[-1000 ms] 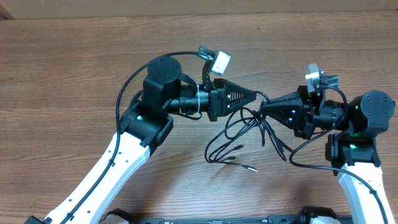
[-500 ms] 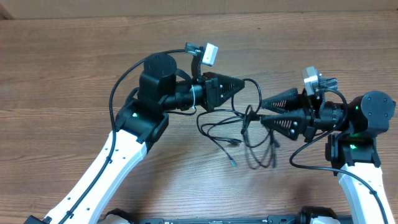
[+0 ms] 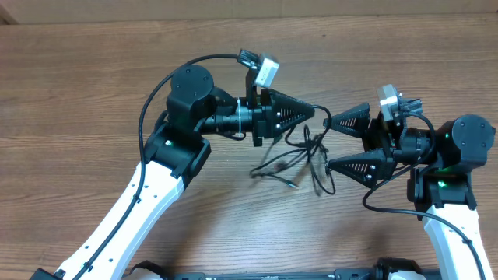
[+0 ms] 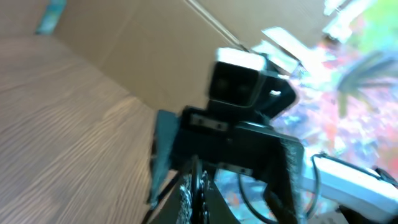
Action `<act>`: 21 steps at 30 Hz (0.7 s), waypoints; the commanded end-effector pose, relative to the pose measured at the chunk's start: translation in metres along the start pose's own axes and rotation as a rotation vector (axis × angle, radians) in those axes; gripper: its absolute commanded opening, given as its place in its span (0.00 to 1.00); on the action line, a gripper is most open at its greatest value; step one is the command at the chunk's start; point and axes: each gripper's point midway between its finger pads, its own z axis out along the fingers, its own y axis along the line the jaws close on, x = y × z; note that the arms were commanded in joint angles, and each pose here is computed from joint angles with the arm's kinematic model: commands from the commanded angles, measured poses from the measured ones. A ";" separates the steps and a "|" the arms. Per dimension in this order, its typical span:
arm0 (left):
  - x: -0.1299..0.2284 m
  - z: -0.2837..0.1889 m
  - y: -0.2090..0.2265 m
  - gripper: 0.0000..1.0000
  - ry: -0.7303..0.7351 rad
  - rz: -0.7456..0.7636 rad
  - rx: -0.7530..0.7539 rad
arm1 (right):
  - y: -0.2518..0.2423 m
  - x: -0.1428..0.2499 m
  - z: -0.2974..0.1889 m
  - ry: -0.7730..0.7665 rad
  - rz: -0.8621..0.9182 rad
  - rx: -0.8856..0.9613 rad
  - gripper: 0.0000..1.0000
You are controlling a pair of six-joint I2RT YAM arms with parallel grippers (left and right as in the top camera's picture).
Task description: Untangle cables
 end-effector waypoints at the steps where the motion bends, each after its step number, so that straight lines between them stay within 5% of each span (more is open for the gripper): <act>1: -0.002 -0.002 -0.023 0.04 0.033 0.096 0.105 | 0.012 -0.004 0.001 0.021 0.002 -0.030 1.00; 21: -0.017 -0.046 0.022 0.04 -0.015 0.085 -0.035 | 0.011 -0.002 0.001 0.022 0.103 -0.029 1.00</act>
